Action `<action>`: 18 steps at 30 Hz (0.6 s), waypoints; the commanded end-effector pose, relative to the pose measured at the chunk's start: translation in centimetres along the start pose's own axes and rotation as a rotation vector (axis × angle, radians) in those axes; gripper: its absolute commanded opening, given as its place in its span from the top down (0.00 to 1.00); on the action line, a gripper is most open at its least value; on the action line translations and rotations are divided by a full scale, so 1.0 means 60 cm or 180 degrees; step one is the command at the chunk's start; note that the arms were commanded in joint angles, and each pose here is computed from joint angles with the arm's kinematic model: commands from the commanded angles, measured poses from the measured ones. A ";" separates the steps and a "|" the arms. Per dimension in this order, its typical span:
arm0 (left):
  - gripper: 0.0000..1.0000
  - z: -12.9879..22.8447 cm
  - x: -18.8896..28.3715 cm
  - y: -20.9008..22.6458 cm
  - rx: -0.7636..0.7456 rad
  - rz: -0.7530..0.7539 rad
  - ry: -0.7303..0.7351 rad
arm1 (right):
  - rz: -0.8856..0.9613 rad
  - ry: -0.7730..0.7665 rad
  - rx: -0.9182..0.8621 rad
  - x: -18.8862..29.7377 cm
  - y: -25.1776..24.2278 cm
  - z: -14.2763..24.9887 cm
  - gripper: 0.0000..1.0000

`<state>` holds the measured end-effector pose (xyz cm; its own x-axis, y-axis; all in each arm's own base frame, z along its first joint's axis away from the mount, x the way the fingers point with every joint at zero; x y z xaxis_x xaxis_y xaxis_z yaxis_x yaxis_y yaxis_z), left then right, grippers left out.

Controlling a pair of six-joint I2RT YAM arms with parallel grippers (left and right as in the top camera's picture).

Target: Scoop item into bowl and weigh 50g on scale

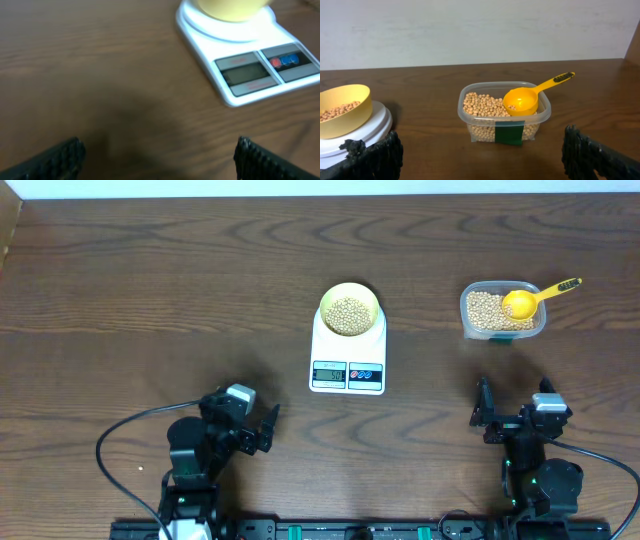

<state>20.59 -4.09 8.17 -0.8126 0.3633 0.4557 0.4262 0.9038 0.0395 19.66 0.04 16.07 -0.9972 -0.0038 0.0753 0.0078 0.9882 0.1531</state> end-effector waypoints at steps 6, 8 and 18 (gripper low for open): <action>0.02 -0.003 0.039 0.033 0.0418 -0.0733 -0.0102 | 0.0004 -0.0003 -0.0044 0.000 -0.001 0.001 0.01; 0.02 -0.018 0.049 0.043 0.0394 -0.0917 -0.0274 | 0.0004 -0.0003 -0.0044 0.000 -0.001 0.001 0.01; 0.03 -0.059 0.084 0.064 0.0512 -0.1330 -0.0836 | 0.0004 -0.0003 -0.0044 0.000 -0.001 0.001 0.01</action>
<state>19.83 -0.32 14.37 -0.9804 0.0478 0.1910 0.0574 0.9973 0.0451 19.66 0.03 16.07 -0.9972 -0.0034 0.0753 0.0081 0.9882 0.1530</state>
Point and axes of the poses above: each gripper's point midway between its finger pads, its own x axis back along the fingers, its own y axis along the line the jaws close on, z = x × y, the point moved 5 cm from there along x, back along the fingers, and after that the axes turned 6 degrees about -x, right-handed, at the moved point
